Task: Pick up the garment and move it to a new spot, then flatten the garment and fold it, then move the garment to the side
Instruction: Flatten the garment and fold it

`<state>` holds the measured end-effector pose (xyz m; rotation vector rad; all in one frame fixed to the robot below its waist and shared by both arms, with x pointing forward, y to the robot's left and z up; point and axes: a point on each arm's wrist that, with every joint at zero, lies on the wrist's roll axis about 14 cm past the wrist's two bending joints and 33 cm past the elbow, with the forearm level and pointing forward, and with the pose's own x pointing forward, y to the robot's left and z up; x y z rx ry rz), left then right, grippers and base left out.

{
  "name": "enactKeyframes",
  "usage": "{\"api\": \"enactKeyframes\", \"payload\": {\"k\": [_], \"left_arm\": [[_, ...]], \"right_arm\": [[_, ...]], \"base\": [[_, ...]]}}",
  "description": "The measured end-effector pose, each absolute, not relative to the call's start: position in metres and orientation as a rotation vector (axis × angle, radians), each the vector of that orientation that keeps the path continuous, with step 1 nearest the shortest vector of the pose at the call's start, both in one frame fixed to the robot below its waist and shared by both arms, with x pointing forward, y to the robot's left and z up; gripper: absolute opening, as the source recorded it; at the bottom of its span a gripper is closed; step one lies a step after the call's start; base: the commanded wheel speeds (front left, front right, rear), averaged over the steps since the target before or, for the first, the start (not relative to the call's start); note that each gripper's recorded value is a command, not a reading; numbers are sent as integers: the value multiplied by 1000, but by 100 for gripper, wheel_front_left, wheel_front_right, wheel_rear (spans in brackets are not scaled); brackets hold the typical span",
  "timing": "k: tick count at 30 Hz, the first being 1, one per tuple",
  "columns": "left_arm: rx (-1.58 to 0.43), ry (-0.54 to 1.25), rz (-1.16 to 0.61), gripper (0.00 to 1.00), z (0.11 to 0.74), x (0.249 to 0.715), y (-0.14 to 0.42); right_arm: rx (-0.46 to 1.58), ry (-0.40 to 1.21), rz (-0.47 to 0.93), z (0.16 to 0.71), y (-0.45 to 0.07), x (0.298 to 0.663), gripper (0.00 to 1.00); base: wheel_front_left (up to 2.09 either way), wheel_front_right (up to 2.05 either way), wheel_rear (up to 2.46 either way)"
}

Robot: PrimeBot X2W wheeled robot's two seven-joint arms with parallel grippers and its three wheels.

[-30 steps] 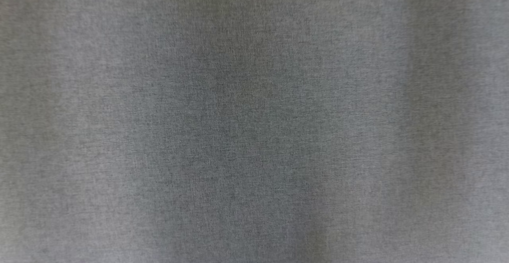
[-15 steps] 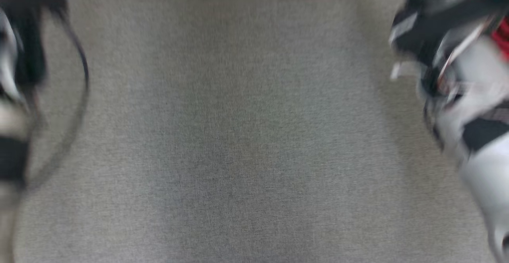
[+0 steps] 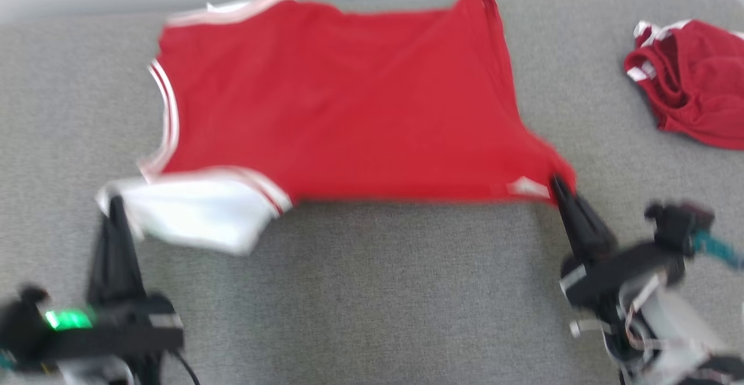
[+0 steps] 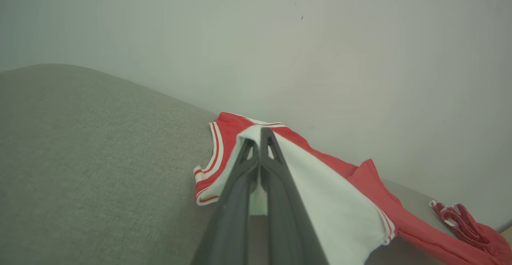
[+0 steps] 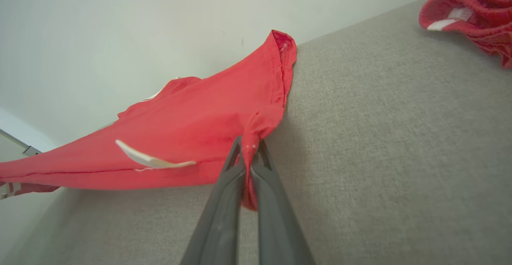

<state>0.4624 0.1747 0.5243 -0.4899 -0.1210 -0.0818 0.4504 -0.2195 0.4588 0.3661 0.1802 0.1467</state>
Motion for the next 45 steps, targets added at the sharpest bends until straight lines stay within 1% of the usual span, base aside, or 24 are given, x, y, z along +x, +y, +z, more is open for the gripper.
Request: {"api": "enactKeyframes", "payload": {"k": [8, 13, 16, 20, 24, 28, 33, 39, 45], "left_arm": [[-541, -2, 29, 0, 483, 393, 182], [-553, 43, 68, 0, 470, 360, 185], [-563, 68, 78, 0, 463, 344, 184], [-550, 89, 73, 0, 457, 334, 184], [-523, 62, 14, 0, 468, 345, 177], [-473, 42, -91, 0, 483, 367, 163], [-412, 38, -210, 0, 496, 399, 146], [-375, 50, -251, 0, 497, 438, 141], [-355, 86, -238, 0, 486, 469, 146]], "right_arm": [[366, 295, 101, 423, -221, 383, 0], [375, 373, 73, 406, -219, 344, 0], [396, 398, 54, 403, -217, 326, 0], [399, 406, 49, 406, -212, 315, 0], [422, 388, 57, 417, -203, 317, 0], [437, 385, 62, 423, -199, 322, 0], [447, 377, 66, 430, -198, 337, 0], [478, 374, 53, 431, -200, 361, 0], [487, 394, 37, 426, -206, 383, 0]], "base": [[0, 0, 0], [0, 0, 0], [0, 0, 0], [0, 0, 0], [0, 0, 0], [0, 0, 0], [0, 0, 0], [0, 0, 0], [0, 0, 0]]}}
